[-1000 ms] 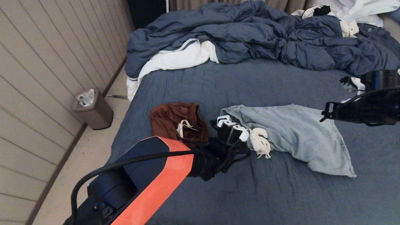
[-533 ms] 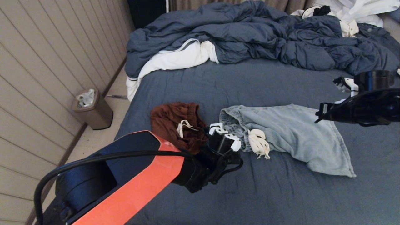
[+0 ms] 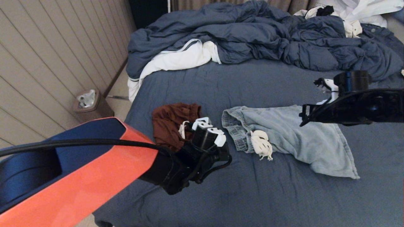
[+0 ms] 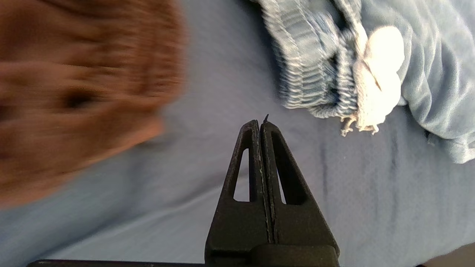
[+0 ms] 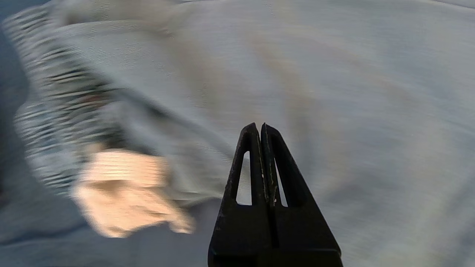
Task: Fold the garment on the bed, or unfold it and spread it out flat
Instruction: Unford the blue shorts
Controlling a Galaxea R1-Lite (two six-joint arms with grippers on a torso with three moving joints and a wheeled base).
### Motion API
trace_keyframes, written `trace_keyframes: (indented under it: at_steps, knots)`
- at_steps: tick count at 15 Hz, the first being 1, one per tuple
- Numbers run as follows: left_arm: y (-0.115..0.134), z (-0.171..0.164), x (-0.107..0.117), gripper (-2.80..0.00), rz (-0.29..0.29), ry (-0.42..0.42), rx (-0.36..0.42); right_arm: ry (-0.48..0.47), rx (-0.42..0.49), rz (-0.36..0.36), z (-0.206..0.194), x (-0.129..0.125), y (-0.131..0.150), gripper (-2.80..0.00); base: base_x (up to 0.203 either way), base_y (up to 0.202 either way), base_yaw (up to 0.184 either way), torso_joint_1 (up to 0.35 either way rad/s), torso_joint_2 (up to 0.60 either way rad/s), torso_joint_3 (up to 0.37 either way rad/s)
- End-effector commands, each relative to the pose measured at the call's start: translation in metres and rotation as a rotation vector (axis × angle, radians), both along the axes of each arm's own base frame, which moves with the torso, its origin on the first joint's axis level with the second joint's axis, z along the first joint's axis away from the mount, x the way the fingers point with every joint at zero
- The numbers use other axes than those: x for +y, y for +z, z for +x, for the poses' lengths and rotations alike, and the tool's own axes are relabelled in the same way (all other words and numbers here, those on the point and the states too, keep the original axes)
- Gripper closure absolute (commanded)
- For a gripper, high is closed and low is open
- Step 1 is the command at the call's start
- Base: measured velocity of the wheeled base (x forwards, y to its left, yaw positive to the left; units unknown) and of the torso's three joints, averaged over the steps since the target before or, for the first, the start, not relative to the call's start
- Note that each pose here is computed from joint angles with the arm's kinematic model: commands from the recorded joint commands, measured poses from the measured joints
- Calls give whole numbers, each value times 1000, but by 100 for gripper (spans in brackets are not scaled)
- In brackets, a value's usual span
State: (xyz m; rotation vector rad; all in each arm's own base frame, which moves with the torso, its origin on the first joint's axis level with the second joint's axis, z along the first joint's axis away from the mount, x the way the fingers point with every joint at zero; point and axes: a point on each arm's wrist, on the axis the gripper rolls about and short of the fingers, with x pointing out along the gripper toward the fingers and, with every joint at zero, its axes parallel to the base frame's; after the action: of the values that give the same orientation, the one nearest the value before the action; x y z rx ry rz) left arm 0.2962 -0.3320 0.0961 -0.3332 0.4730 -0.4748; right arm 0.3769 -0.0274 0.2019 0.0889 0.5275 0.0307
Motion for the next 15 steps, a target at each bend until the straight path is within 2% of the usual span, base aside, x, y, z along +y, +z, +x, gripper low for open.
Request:
trace_keyframes:
  at_steps: [1, 4, 6, 7, 9, 11, 13, 15]
  knots:
    - [42, -14, 41, 0, -40, 46, -35, 88, -1, -27, 12, 51, -3, 0, 0, 0, 0, 0, 0, 0]
    - [52, -29, 117, 0, -20, 165, -19, 180, 16, -85, 24, 124, 5, 0, 0, 0, 0, 0, 0, 0]
    - [48, -32, 167, 0, -15, 279, -18, 165, 22, -208, 31, 170, -1, 0, 0, 0, 0, 0, 0, 0]
    - [48, -32, 179, 0, -30, 314, -42, 168, 13, -256, 34, 188, -4, -280, 0, 0, 0, 0, 0, 0]
    - [41, -38, 187, 0, -28, 326, -38, 177, 21, -307, 37, 210, -6, -280, 0, 0, 0, 0, 0, 0]
    - [31, -43, 190, 0, -29, 320, -29, 191, 69, -346, 43, 223, -18, -280, 0, 0, 0, 0, 0, 0]
    - [27, -48, 191, 0, -43, 284, -25, 193, 104, -406, 48, 230, -36, -280, 0, 0, 0, 0, 0, 0]
    - [25, -48, 191, 0, -43, 277, -20, 205, 130, -426, 49, 235, -48, -280, 0, 0, 0, 0, 0, 0]
